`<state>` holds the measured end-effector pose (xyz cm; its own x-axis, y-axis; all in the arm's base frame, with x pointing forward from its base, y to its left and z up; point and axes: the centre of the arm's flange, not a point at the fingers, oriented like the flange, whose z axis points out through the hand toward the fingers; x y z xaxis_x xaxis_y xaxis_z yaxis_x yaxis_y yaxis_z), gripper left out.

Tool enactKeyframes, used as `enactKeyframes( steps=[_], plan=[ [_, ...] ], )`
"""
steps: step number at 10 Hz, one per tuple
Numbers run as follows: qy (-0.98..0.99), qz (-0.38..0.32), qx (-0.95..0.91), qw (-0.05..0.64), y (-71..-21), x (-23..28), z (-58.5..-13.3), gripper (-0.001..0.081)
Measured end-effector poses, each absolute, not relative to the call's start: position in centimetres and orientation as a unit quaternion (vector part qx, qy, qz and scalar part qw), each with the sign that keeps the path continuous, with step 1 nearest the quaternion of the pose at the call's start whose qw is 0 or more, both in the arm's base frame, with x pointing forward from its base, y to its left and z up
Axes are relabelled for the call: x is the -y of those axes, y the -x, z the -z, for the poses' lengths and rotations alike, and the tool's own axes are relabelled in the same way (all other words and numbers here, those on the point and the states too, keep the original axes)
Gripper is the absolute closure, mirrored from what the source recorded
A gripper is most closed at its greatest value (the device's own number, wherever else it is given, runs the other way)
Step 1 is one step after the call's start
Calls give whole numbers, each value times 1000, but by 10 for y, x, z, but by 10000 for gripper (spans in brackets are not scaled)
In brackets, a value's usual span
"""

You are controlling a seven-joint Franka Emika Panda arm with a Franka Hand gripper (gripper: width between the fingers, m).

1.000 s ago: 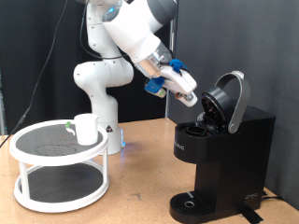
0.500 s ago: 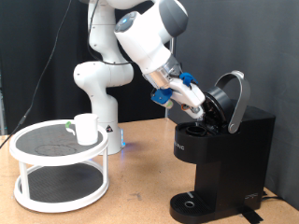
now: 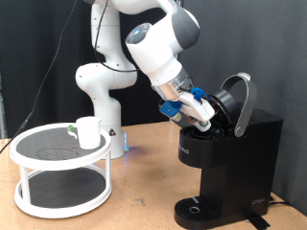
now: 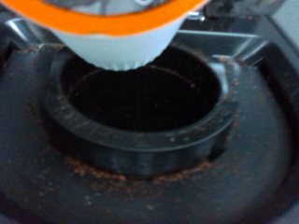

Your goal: Make a cup of coffee with the keurig machine

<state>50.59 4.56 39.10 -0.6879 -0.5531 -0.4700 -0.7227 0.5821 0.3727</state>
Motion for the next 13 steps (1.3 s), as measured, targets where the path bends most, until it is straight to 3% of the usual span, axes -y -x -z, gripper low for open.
enactKeyframes(
  steps=[13],
  plan=[
    [335,-252,-892,168,-503,-33,-381,467]
  ],
)
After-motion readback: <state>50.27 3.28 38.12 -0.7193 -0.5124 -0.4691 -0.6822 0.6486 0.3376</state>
